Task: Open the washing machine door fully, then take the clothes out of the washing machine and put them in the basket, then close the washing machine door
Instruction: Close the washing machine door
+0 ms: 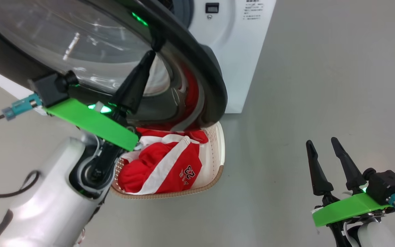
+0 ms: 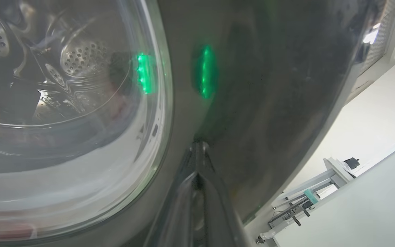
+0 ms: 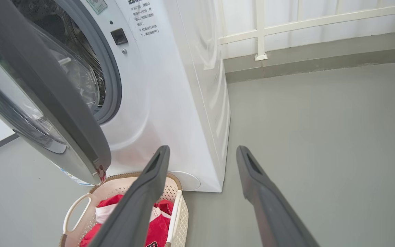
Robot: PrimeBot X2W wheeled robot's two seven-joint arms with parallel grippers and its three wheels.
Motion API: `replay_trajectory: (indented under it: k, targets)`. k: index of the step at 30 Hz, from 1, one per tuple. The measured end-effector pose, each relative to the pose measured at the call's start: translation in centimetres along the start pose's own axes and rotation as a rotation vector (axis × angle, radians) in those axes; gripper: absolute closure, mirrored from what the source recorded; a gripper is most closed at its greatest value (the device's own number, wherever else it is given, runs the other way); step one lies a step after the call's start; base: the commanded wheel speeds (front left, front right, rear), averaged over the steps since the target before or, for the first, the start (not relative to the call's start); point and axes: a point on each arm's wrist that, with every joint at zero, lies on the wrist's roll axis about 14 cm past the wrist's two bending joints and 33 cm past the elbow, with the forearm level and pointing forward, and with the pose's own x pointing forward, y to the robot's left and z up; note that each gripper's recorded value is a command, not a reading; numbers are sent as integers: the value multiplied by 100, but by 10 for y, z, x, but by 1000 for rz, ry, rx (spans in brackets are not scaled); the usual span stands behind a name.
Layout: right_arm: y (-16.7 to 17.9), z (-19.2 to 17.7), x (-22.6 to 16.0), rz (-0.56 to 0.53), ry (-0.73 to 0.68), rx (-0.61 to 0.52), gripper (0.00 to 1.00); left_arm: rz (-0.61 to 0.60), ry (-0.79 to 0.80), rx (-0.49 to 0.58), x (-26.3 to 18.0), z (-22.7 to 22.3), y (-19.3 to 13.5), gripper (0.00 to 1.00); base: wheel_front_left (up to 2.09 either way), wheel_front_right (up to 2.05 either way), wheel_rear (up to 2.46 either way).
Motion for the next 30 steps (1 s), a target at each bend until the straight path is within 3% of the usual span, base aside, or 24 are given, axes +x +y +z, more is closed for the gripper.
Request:
replay_trajectory:
  k: [30]
  targets:
    - [-33, 0, 14, -88, -13, 22, 0, -33, -78, 294, 80, 6, 15, 100, 0, 0, 0]
